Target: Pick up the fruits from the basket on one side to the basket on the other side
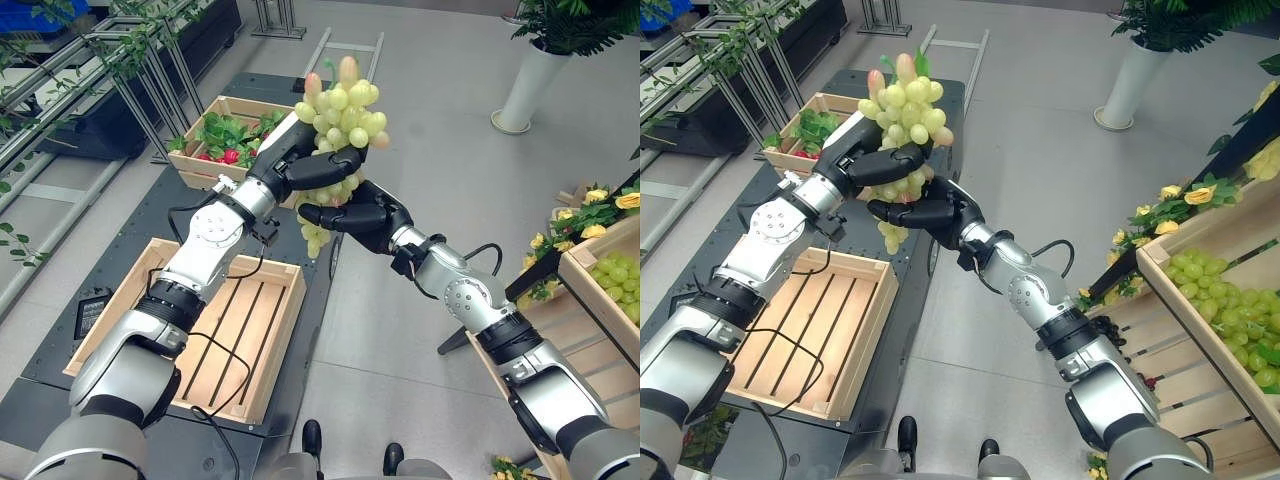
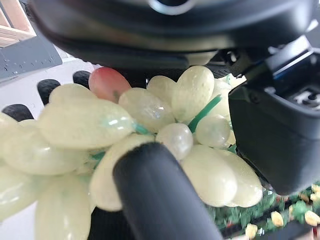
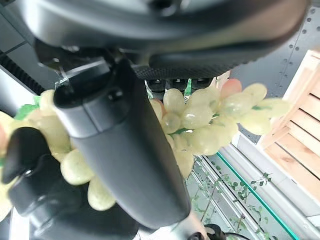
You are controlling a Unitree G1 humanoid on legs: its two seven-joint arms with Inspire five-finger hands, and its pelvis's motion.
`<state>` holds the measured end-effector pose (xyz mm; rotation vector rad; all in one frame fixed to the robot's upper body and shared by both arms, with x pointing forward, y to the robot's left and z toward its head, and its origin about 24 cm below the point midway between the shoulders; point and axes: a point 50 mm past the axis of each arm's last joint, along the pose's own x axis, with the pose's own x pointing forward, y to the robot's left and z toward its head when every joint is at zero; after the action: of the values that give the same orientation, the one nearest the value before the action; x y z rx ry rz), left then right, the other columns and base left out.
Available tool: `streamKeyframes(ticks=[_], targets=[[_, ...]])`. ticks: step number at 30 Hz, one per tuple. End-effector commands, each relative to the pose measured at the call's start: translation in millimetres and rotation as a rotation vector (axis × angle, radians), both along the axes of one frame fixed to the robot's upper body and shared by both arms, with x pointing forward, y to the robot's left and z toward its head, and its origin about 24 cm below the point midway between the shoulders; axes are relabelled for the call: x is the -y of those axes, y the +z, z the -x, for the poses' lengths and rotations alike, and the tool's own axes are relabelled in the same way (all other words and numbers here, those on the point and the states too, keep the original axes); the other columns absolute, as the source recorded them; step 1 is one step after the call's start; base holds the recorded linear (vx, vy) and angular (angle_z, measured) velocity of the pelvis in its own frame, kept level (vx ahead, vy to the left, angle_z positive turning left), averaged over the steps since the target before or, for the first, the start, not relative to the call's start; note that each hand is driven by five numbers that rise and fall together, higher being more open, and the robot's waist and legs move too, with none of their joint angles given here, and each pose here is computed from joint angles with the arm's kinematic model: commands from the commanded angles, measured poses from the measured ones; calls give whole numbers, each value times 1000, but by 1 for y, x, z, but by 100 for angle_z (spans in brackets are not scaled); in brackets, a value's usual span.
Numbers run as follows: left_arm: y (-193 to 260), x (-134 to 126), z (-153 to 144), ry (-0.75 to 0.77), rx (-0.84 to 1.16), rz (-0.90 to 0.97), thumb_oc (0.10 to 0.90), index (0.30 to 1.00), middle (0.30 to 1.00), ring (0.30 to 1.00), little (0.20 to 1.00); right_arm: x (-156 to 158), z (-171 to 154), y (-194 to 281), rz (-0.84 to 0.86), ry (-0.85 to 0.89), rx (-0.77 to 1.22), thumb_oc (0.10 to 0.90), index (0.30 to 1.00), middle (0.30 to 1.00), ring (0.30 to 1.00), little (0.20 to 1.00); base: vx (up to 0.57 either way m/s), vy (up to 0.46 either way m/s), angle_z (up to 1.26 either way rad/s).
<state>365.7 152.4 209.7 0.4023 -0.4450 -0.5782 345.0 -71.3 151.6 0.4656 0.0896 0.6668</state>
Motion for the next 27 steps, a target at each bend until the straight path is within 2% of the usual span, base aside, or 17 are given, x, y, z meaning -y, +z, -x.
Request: streamKeyframes(ticks=[1, 5, 6, 7, 16, 25, 26, 27], targets=[[46, 36, -5, -171, 133, 56, 400, 300, 300, 300, 300, -48, -2, 60, -241, 127, 143, 800, 900, 900, 900, 900, 0, 0, 0], [45, 40, -6, -179, 127, 70, 400, 300, 300, 300, 300, -52, -2, 62, -280, 126, 145, 800, 900, 900, 900, 900, 0, 0, -1], [44, 41, -6, -177, 125, 73, 400, 300, 300, 300, 300, -52, -3, 63, -289, 117, 154, 518, 476, 476, 476, 476, -1, -3, -8], [45, 42, -6, -174, 125, 73, 400, 300, 300, 300, 300, -52, -3, 65, -296, 110, 161, 400, 300, 300, 300, 300, -2, -6, -7], [43, 29, -10, -77, 144, 156, 400, 300, 300, 300, 300, -52, -4, 70, -327, 84, 168, 400, 300, 300, 300, 300, -1, -1, -1], [30, 23, -16, -4, 94, 141, 400, 300, 300, 300, 300, -50, -4, 72, -384, 65, 176, 400, 300, 300, 300, 300, 0, 0, 0], [25, 19, -19, 30, 59, 140, 612, 618, 618, 618, 618, -48, -4, 73, -392, 53, 177, 400, 300, 300, 300, 300, 0, 0, 0], [24, 18, -19, 35, 53, 139, 800, 900, 900, 900, 900, -48, -4, 73, -395, 49, 177, 400, 300, 300, 300, 300, 0, 0, 0]])
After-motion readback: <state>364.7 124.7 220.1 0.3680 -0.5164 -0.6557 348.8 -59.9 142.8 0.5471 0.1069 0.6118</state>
